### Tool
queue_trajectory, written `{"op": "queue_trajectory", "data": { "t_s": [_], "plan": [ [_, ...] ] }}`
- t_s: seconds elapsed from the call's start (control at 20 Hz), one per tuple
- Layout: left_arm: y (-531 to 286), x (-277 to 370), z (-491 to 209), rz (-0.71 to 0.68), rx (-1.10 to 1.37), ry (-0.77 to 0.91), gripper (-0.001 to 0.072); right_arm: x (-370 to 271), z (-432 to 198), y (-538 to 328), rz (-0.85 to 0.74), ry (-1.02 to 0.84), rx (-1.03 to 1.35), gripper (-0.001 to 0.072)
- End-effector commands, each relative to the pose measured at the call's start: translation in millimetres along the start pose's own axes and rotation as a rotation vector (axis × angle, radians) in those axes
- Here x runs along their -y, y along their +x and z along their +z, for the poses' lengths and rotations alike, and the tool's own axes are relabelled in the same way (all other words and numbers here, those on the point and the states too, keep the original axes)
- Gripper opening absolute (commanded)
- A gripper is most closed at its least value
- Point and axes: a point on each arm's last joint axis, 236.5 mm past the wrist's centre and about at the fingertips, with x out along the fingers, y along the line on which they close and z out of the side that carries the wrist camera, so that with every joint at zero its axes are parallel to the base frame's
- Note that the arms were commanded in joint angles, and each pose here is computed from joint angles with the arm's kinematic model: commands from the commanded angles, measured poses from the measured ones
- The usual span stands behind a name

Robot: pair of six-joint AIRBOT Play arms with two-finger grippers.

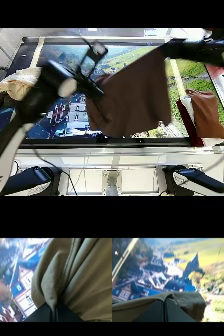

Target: Fold the shirts.

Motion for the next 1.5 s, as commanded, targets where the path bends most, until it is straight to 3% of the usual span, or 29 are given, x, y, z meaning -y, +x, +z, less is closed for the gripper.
{"op": "queue_trajectory", "data": {
  "t_s": [0.0,0.2,0.4,0.45,0.5,0.55,0.6,0.65,0.8,0.95,1.1,1.2,1.25,1.35,1.45],
  "plan": [
    [81.8,-11.4,-48.3,0.108,-0.119,-0.076,0.0014,26.2,-84.4,99.6,0.002,0.101,-0.201,0.0027],
    [132.0,-48.1,-80.1,0.158,-0.229,-0.179,0.0014,21.2,-138.3,179.4,-0.009,0.109,-0.229,0.0028],
    [144.2,-98.6,-97.2,0.213,-0.242,-0.333,0.0014,-10.3,-118.8,214.7,-0.005,0.075,-0.062,0.003],
    [144.3,-109.3,-102.8,0.225,-0.252,-0.359,0.002,-19.3,-107.3,216.3,0.0,0.063,-0.009,0.0056],
    [143.3,-118.9,-108.8,0.239,-0.264,-0.387,0.0035,-27.1,-97.3,216.9,0.004,0.054,0.036,0.0186],
    [140.4,-128.2,-113.8,0.256,-0.28,-0.402,0.0168,-32.3,-90.0,216.4,0.008,0.052,0.069,0.0395],
    [133.5,-142.6,-116.9,0.292,-0.296,-0.406,0.0399,-35.1,-87.3,214.8,0.012,0.052,0.077,0.0437],
    [123.1,-159.3,-116.2,0.341,-0.296,-0.399,0.0485,-37.1,-86.2,210.9,0.017,0.049,0.071,0.0437],
    [71.1,-213.1,-98.3,0.5,-0.216,-0.353,0.0485,-22.7,-80.0,186.7,0.0,0.02,0.027,0.0436],
    [33.9,-238.2,-119.0,0.53,-0.233,-0.424,0.0483,6.3,-90.6,149.8,-0.037,-0.003,-0.101,0.0435],
    [58.7,-199.6,-171.0,0.25,-0.398,-0.461,0.0478,38.1,-125.9,115.9,-0.104,-0.055,-0.299,0.0427],
    [83.8,-164.9,-165.0,0.038,-0.335,-0.475,0.0479,49.4,-147.0,101.1,-0.133,-0.077,-0.406,0.0384],
    [91.8,-154.8,-154.4,-0.016,-0.283,-0.454,0.0469,52.3,-152.5,96.9,-0.144,-0.09,-0.436,0.0384],
    [100.3,-137.6,-130.9,-0.084,-0.195,-0.387,0.0363,52.5,-155.3,92.9,-0.147,-0.093,-0.453,0.0384],
    [106.5,-131.3,-121.5,-0.074,-0.176,-0.311,0.0361,51.6,-153.9,91.7,-0.147,-0.088,-0.449,0.0384]
  ]
}}
